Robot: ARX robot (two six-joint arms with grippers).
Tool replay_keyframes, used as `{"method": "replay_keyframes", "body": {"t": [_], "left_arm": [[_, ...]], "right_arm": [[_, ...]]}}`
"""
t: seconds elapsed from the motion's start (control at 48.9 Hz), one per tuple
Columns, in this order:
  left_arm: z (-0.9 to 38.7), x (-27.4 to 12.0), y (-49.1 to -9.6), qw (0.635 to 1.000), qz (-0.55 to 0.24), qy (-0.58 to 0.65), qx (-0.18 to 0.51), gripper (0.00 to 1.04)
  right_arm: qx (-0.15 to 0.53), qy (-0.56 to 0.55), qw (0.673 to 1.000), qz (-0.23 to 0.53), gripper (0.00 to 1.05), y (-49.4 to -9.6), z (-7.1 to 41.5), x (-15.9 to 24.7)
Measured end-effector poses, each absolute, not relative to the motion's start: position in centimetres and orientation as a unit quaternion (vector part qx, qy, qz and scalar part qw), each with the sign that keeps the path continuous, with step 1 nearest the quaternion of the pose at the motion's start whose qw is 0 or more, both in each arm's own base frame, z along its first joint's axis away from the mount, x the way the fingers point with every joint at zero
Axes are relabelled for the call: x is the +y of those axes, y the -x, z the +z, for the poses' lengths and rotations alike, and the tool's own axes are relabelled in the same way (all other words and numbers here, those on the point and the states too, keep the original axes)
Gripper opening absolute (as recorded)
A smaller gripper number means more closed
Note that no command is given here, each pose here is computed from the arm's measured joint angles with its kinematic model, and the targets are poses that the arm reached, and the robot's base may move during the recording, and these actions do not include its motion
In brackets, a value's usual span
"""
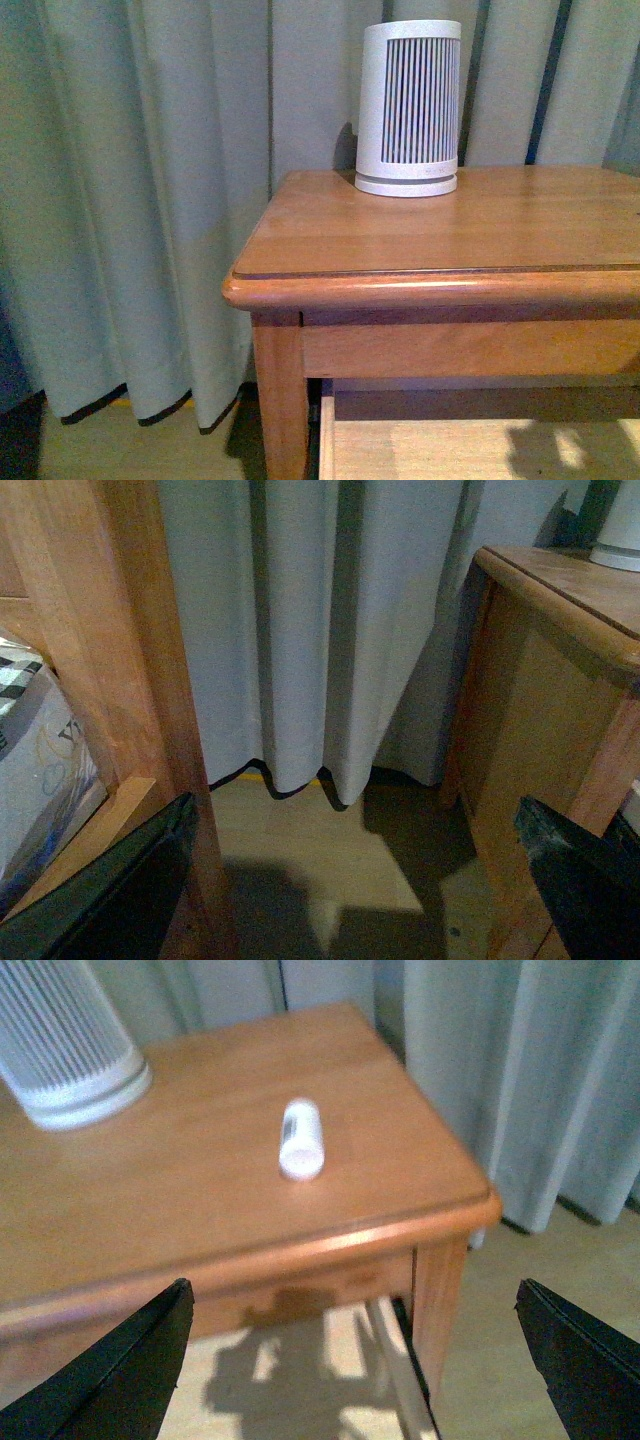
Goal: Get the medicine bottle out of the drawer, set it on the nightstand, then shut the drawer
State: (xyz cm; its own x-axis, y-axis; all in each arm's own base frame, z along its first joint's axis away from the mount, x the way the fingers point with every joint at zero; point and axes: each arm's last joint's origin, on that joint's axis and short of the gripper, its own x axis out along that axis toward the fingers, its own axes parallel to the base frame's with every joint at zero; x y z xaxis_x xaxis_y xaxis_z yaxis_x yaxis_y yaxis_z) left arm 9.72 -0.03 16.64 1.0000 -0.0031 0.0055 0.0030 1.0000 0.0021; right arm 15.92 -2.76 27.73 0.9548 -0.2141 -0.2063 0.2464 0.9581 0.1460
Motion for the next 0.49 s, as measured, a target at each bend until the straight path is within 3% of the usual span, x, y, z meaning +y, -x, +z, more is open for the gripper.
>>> {"method": "replay_keyframes", "body": {"t": [0.225,0.491], "left_arm": [[16.6,0.0,-9.7,1.0,-0.002,-0.001,-0.003,0.98],[16.6,0.0,-9.7,1.0,-0.002,-0.001,-0.003,0.98]], "right_arm": [[0.184,-0.081,0.976,-0.079,0.98,-10.4,22.1,-0.6],[0.29,-0.079,0.952,-0.056,0.98,-9.8,15.9,0.7]]}}
